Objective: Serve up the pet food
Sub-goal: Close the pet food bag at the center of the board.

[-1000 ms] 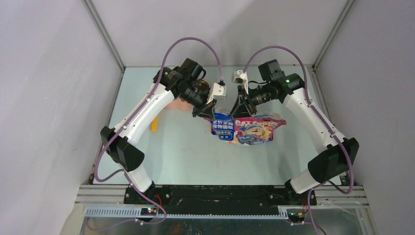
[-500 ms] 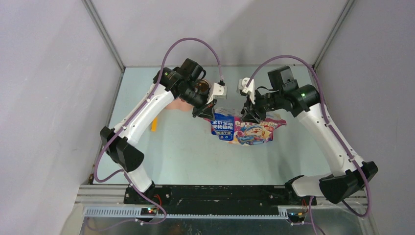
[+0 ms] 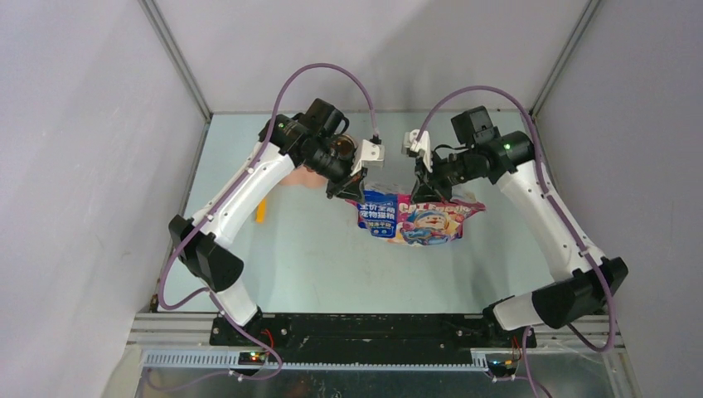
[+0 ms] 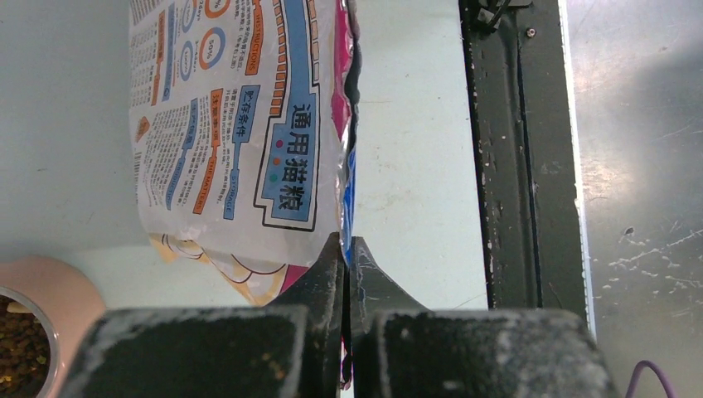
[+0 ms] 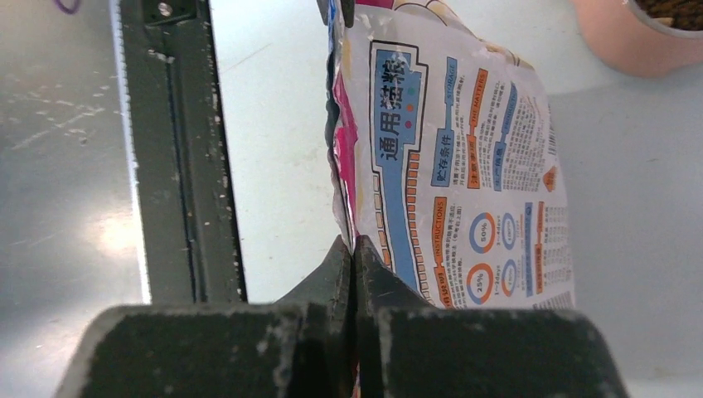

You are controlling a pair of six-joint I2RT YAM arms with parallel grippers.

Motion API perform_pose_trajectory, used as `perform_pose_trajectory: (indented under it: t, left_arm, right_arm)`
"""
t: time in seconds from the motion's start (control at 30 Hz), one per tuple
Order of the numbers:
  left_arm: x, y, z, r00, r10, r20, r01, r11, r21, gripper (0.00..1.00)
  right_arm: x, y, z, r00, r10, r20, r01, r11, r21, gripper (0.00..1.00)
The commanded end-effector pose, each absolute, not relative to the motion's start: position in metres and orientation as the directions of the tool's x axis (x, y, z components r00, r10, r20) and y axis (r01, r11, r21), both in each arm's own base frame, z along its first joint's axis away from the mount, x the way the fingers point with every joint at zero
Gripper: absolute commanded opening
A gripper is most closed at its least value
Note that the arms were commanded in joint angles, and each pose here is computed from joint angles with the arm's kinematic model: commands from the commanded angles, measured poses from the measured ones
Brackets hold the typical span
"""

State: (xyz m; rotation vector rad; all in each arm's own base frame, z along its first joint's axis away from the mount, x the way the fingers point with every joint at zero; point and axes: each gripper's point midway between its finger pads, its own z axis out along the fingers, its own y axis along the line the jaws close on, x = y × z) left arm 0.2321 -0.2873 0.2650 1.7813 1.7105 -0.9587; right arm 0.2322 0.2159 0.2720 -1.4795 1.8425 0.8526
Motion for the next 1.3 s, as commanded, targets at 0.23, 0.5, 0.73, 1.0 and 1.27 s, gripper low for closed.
perform_pose_trajectory:
  t: [0.23, 0.5, 0.73, 1.0, 1.27]
  left_arm:
    - [0.221, -0.282, 0.283, -0.002, 0.65, -0.76, 0.994, -0.081, -0.071, 0.22]
    - [0.221, -0.311, 0.284, 0.035, 0.647, -0.761, 0.996, -0.089, -0.03, 0.44]
    - [0.243, -0.325, 0.274, -0.014, 0.663, -0.748, 1.0, 0.004, -0.015, 0.22]
    - [0.224, -0.328, 0.284, 0.014, 0.63, -0.776, 0.993, -0.098, -0.061, 0.0]
    - [0.227, -0.342, 0.285, -0.029, 0.61, -0.792, 0.989, -0.095, -0.11, 0.42]
  right_arm:
    - [0.226, 0.22, 0.308, -0.251, -0.468, -0.847, -0.968, 0.122, 0.219, 0.0]
    - [0.232, 0.221, 0.307, -0.282, -0.455, -0.845, -0.959, 0.164, 0.231, 0.0]
    - [0.23, 0.222, 0.308, -0.29, -0.444, -0.848, -0.956, 0.163, 0.242, 0.0]
    - [0.23, 0.222, 0.307, -0.304, -0.432, -0.849, -0.953, 0.148, 0.266, 0.0]
    - [0.229, 0.223, 0.308, -0.305, -0.421, -0.854, -0.952, 0.143, 0.27, 0.0]
